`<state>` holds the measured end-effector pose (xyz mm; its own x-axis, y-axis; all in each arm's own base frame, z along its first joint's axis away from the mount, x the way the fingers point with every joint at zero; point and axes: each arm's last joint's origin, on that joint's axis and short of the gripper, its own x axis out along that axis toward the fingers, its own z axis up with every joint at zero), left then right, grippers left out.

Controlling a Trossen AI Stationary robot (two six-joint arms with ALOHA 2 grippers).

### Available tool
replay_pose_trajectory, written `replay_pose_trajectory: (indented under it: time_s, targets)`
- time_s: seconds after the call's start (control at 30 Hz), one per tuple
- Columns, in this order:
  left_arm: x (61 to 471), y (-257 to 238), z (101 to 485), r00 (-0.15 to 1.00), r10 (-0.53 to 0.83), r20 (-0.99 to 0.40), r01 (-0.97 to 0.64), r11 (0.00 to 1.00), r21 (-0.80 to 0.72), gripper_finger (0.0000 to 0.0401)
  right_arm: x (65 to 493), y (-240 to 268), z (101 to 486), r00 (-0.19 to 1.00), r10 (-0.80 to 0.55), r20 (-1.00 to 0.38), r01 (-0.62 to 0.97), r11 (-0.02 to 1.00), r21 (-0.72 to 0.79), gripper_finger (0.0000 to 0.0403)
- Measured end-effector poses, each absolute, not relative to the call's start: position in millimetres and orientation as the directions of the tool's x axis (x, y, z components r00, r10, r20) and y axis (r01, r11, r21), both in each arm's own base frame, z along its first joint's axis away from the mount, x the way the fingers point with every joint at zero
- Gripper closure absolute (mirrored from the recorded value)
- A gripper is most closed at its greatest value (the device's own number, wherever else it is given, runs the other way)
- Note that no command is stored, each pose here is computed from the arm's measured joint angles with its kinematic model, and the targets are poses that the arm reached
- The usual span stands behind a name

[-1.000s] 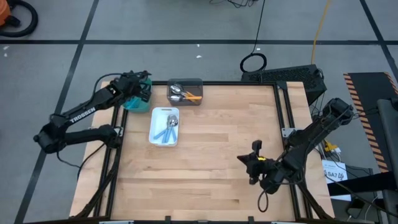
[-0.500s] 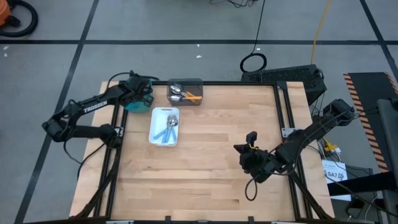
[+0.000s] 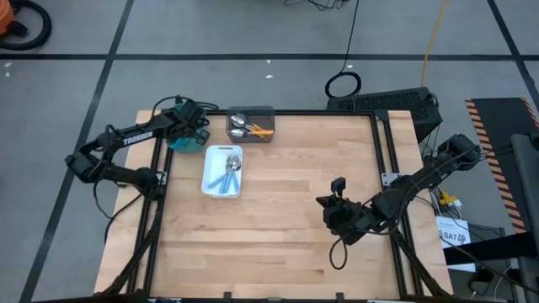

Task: Sort silverware by color (type)
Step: Put the blue spoon into the green bin, then return To Home Position

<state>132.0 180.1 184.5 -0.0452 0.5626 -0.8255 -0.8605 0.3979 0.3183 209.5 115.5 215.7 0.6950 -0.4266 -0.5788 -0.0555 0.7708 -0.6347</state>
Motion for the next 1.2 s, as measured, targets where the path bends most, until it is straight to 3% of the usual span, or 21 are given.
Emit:
replay_pose_trajectory:
  time_s: [0.43,0.87,1.2]
  targets:
    - [133,181,183,-0.046,0.563,-0.825,-0.843,0.421,0.334,0.0361,210,116,216,0.697,-0.424,-0.578,-0.054,0.773,-0.632,0.0399]
    - [134,180,183,-0.043,0.562,-0.826,-0.860,0.399,0.317,0.0357,210,116,216,0.698,-0.423,-0.578,-0.053,0.774,-0.631,0.0399]
    - [148,157,204,0.087,0.617,-0.782,-0.848,0.458,0.267,0.0357,211,117,217,0.705,-0.416,-0.574,-0.041,0.784,-0.619,0.0399]
